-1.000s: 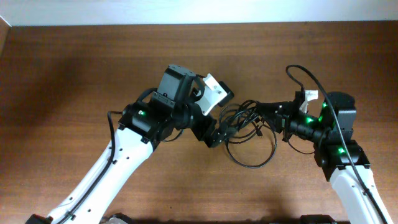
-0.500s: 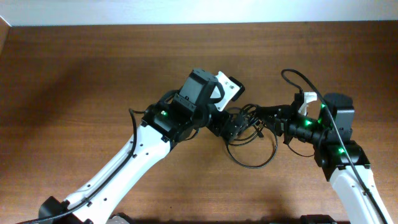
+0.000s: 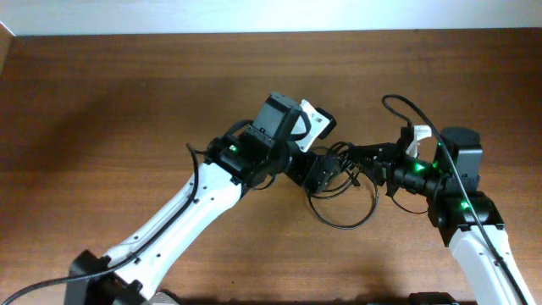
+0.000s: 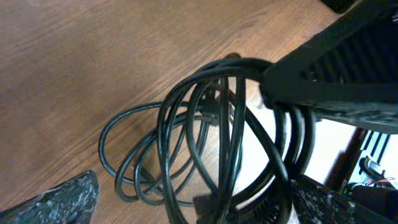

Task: Untangle cables

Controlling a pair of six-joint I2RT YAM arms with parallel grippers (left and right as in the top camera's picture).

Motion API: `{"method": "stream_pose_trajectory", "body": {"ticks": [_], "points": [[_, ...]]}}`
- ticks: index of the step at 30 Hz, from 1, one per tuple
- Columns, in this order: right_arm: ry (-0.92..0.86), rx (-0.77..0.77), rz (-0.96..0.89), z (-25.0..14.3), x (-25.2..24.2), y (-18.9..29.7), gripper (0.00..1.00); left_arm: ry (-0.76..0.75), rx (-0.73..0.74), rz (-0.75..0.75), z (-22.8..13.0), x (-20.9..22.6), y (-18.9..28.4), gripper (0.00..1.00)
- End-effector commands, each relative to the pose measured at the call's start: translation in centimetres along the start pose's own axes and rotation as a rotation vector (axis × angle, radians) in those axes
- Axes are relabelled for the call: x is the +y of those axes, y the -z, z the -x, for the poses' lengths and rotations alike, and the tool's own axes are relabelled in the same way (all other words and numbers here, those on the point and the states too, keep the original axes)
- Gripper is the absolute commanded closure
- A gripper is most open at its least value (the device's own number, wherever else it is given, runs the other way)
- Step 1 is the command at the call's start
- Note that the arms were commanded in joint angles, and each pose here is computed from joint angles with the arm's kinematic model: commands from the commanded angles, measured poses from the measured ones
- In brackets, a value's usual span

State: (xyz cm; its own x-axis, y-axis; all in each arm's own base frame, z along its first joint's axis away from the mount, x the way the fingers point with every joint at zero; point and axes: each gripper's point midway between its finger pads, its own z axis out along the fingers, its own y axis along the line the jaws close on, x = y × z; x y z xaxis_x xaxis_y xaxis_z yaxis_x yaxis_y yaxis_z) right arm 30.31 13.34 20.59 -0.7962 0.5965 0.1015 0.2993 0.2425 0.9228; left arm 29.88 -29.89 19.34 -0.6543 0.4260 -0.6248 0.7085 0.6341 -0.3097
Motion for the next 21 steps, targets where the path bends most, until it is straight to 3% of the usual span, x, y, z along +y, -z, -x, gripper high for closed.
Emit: {"method": "stream_pose_trajectory", "body": {"ticks": [1,11,21], "points": [[0.023,0.027,0.023,-0.5,0.6,0.2,0.96,0.032,0.053,0.031,-1.0,1.2,-1.9,0.02],[0.03,0.102,0.059,-1.8,1.3,0.3,0.96,0.04,0.115,0.347,-2.7,6.7,-1.1,0.0],[0.079,0.189,0.13,-3.2,2.8,0.6,0.96,0.035,0.112,0.41,-2.6,7.7,-0.7,0.01]]}}
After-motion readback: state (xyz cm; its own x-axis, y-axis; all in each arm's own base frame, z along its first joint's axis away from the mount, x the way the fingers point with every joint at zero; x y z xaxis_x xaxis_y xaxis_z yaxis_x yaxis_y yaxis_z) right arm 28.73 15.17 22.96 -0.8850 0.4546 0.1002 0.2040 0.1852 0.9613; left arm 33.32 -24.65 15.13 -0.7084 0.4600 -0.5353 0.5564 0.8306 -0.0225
